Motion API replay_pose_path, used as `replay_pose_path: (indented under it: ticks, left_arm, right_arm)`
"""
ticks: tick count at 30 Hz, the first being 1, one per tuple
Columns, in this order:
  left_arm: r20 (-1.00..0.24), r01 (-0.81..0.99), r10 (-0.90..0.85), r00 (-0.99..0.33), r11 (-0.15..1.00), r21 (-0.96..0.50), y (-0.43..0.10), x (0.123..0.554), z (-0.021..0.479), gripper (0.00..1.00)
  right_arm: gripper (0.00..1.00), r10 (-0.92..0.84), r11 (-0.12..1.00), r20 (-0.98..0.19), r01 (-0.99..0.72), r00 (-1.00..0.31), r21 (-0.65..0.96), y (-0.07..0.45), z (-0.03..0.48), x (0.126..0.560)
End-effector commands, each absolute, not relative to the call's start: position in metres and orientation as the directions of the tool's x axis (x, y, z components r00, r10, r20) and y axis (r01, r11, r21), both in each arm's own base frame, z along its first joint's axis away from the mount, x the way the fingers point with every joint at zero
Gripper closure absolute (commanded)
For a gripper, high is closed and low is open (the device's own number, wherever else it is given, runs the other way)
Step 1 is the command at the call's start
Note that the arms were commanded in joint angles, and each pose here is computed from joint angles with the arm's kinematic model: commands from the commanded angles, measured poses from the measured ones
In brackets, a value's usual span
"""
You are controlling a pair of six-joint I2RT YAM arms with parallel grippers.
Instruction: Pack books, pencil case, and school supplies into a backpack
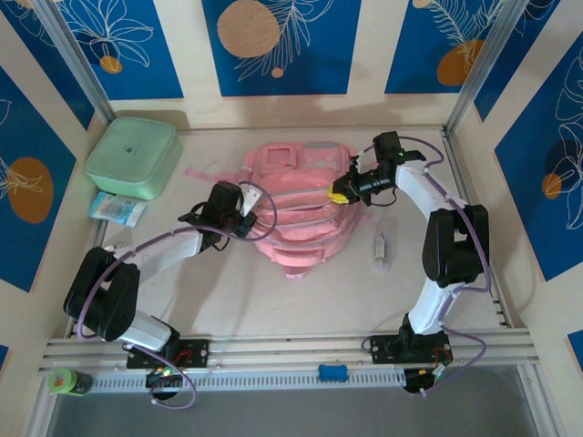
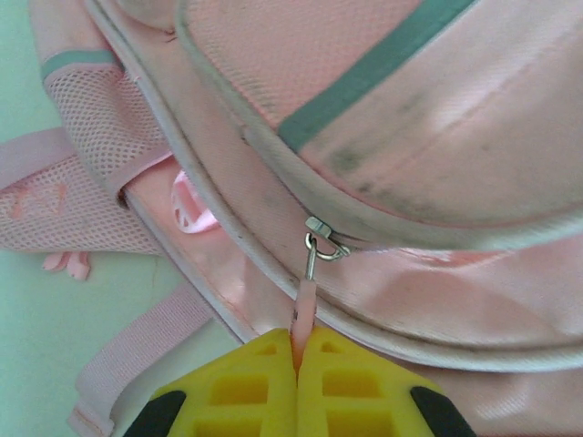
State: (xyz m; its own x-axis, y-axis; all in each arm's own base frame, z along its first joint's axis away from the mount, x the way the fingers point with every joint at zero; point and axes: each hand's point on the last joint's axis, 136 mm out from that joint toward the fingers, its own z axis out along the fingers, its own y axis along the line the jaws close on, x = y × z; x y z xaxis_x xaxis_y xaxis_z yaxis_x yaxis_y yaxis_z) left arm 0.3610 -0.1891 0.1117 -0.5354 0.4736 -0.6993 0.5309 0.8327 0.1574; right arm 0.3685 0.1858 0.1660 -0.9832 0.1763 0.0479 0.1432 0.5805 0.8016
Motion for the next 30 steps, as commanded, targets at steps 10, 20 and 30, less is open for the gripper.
replay_pose_path:
  ticks: [10,20,30]
  left_arm:
    - [-0.729,0.486,0.377,-0.572,0.871,0.070,-0.194,0.332,0.110,1.00]
    - [-0.708,0.459,0.332,-0.623,0.888,0.013,-0.197,0.296,0.100,1.00]
    - [-0.715,0.515,0.254,-0.652,0.839,-0.172,-0.227,0.258,0.128,0.51]
  right_arm:
    - [1.00,0.022,0.509,-0.055,-0.036,-0.998,0.860,0.202,0.192,0.401]
    - [0.81,0.034,0.601,-0.068,-0.034,-0.997,0.798,0.191,0.176,0.416]
    - [0.25,0.287,0.908,-0.168,0.212,-0.943,0.362,0.107,0.155,0.347]
